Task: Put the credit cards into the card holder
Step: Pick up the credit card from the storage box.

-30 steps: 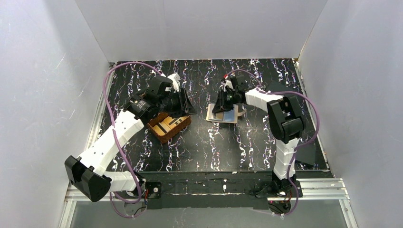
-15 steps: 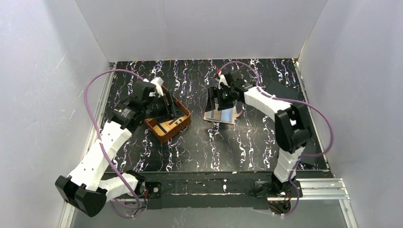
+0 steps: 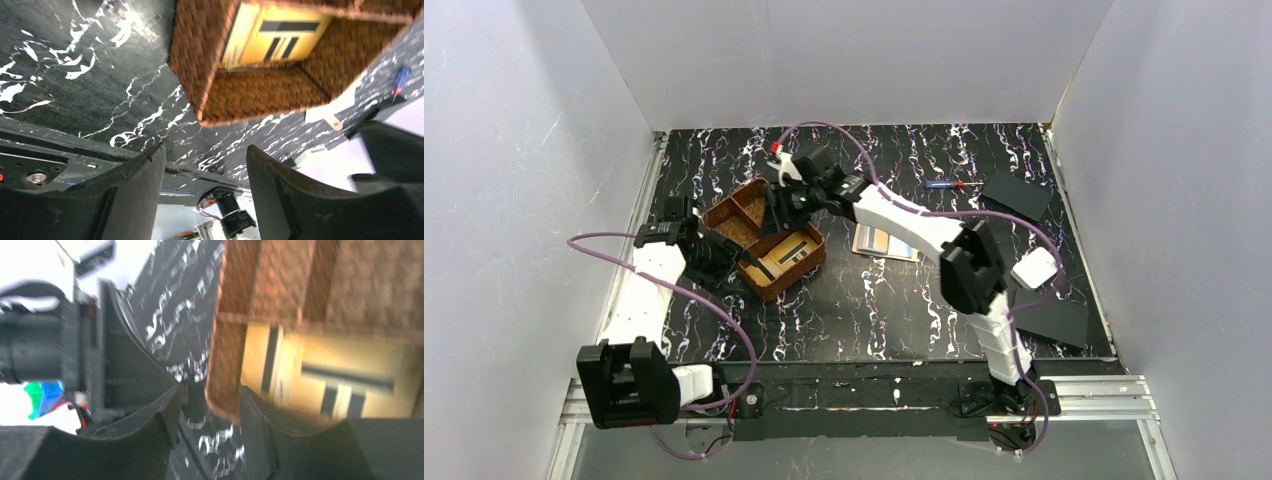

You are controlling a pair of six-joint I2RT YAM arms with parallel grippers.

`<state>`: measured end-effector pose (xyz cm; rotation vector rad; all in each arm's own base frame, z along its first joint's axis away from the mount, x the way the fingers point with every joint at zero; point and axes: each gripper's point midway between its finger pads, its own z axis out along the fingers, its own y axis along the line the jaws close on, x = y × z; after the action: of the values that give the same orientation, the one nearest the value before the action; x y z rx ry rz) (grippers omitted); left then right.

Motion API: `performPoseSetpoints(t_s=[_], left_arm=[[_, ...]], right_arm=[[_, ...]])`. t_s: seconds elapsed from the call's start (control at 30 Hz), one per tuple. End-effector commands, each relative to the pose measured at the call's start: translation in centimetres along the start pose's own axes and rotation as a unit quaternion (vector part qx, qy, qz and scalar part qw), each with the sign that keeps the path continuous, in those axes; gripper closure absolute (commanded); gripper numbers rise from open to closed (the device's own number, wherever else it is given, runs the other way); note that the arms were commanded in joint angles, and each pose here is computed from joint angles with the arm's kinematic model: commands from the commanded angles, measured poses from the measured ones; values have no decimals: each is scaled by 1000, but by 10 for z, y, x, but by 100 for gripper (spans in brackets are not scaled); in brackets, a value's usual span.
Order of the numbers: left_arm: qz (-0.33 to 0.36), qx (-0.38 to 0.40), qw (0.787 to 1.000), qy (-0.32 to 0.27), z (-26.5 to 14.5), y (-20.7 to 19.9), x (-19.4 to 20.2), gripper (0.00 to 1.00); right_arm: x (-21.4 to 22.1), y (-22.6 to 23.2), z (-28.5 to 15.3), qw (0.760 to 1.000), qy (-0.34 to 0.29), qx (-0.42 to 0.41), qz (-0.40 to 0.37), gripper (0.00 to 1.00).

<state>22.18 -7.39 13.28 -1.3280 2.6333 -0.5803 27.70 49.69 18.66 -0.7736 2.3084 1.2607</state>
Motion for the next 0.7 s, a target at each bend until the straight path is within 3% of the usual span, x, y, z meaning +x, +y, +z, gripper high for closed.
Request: performPoseSetpoints(t_s=[0.0,0.4,0.67], left_arm=[[-39,-29,999,-3,11,4,-20,42],[-58,-62,996,41,45,8,-29,49],[-64,-70,994,54,56,13,-26,63]], right_arm=[[-14,-14,40,999,20,4,36,49],[27,-44,70,996,68,29,58,47],[54,-53,87,992,103,32,67,46]])
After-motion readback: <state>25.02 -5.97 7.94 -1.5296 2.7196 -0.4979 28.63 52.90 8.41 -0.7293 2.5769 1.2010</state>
